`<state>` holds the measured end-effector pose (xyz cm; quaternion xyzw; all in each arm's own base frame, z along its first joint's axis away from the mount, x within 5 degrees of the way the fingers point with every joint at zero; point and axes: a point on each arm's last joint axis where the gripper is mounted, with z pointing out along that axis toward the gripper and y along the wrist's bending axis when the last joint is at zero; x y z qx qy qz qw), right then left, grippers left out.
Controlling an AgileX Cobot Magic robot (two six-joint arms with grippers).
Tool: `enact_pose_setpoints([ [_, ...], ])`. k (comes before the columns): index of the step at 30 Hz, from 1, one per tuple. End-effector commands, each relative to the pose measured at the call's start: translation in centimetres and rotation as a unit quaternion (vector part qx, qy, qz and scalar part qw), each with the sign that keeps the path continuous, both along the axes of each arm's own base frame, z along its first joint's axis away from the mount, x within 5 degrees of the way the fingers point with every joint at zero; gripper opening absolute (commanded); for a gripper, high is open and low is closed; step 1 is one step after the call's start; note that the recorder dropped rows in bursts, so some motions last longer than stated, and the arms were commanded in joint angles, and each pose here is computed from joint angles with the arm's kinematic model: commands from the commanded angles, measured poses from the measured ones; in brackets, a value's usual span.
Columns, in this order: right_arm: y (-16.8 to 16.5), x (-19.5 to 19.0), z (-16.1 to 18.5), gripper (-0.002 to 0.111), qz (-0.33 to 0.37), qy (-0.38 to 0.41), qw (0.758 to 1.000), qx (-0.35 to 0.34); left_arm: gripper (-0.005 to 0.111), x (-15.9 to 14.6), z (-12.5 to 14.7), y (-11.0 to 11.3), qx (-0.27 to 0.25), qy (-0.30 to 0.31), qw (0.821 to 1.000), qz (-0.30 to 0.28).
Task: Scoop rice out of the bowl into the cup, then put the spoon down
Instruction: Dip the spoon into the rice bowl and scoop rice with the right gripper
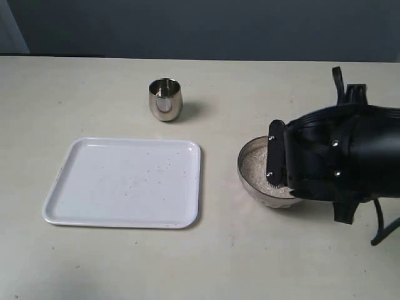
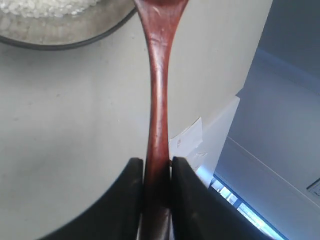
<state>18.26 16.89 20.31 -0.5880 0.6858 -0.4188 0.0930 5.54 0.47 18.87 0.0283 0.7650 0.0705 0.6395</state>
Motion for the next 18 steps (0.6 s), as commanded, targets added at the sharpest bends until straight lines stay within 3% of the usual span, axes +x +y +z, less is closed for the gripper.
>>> enact_pose_setpoints([
  [1, 0.3, 0.1, -1.2, -0.001, 0.004, 0.009, 1.0, -0.024, 0.0, 0.0, 0.3, 0.0, 0.0, -0.011, 1.0, -0.003],
  [18, 0.9, 0.5, -3.6, -0.001, 0.002, 0.027, 0.998, -0.062, 0.0, 0.0, 0.3, 0.0, 0.0, -0.011, 1.0, -0.003],
])
